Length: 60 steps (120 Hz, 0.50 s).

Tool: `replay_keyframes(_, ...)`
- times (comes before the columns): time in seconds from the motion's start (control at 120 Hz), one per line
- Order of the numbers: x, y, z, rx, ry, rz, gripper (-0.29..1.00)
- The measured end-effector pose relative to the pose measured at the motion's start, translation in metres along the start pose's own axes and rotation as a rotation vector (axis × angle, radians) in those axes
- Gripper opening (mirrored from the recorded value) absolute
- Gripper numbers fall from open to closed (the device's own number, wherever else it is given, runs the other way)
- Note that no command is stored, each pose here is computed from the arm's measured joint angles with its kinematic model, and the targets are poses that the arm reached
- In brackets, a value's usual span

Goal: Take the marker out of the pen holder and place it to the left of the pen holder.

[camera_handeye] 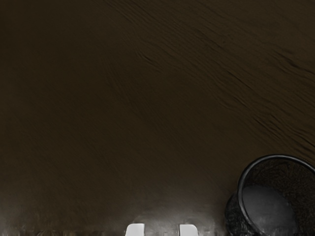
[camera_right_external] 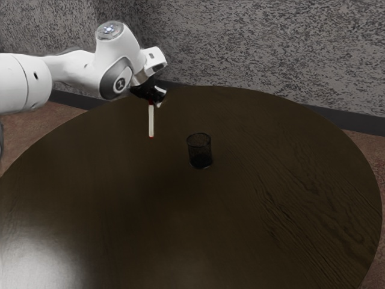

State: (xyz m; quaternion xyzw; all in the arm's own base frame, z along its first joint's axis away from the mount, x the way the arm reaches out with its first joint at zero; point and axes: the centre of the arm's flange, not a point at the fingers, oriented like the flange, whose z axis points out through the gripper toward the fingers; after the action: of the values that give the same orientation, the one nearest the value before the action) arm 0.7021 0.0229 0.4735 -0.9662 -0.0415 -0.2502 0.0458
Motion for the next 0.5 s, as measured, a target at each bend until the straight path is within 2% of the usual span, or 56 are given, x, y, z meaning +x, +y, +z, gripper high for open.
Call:
replay_keyframes(0.267, -0.032, -0.042, 0.033, 0.065, -0.179, -0.068, -0.06)
replay_keyframes(0.5, -0.072, -0.073, 0.062, 0.136, -0.406, -0.136, -0.06)
